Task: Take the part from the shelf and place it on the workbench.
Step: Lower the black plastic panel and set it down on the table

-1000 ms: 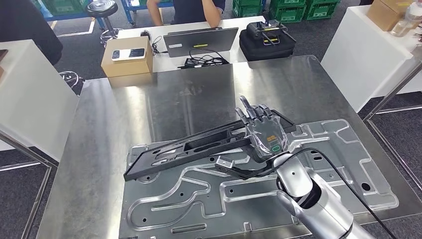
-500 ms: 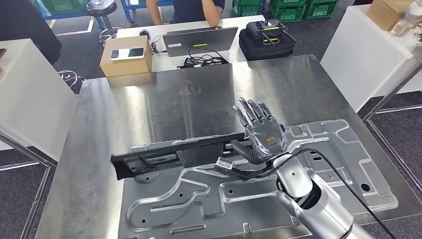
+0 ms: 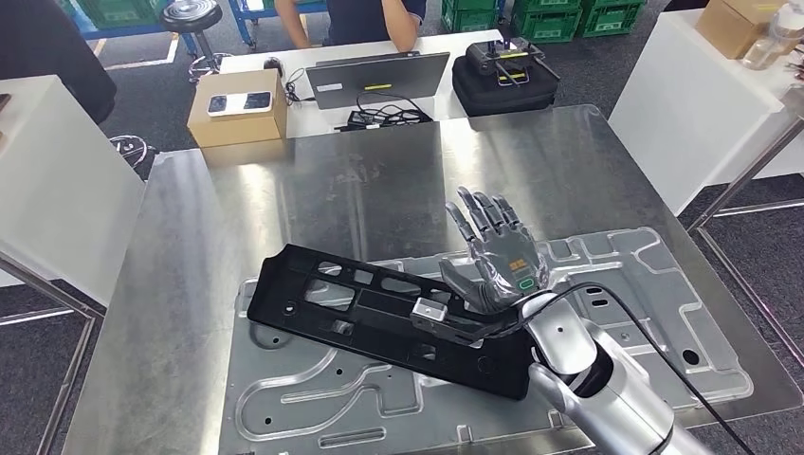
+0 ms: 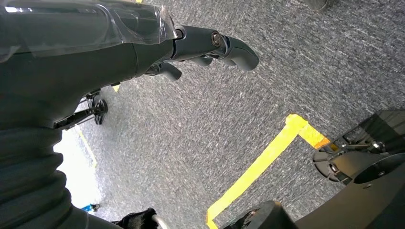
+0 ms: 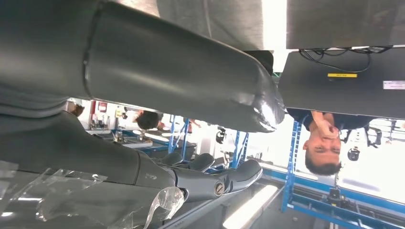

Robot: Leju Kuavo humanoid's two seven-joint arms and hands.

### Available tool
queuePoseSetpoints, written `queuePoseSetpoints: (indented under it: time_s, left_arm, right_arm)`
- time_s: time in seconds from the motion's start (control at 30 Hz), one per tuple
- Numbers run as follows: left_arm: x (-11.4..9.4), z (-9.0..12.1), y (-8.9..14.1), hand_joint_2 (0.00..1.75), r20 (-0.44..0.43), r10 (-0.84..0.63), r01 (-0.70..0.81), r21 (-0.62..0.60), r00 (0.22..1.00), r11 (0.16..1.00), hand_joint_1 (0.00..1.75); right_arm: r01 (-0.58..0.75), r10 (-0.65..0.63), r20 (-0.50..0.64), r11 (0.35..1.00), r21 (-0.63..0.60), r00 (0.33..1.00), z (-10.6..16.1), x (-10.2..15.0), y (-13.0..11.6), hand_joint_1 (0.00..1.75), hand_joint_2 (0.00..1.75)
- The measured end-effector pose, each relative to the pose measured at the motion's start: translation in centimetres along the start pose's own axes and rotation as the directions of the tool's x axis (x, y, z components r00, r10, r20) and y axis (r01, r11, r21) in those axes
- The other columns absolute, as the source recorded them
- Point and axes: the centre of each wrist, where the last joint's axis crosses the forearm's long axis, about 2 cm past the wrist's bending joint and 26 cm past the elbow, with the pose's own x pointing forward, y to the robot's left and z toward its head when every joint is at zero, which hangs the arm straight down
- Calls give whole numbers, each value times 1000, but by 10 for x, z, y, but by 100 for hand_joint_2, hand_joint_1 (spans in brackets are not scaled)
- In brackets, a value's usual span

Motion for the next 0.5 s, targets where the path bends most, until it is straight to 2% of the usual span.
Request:
queuePoseSetpoints:
  time_s: [0.1, 0.23, 0.5]
  left_arm:
    - [0, 0, 0, 175, 1, 0, 0, -1, 1000, 1000, 0]
    - [-1, 0, -1, 0, 4, 2, -2, -2, 1000, 1000, 0]
    - [-2, 0, 0, 0, 5, 9, -9, -3, 1000, 1000, 0]
  right_arm:
    - [1, -1, -6, 1000, 3, 1000, 0, -2, 0, 0, 0]
    - [0, 0, -11, 1000, 4, 1000, 0, -3, 0, 0, 0]
    - [-1, 1, -19, 1000, -2, 1000, 0, -5, -2, 0, 0]
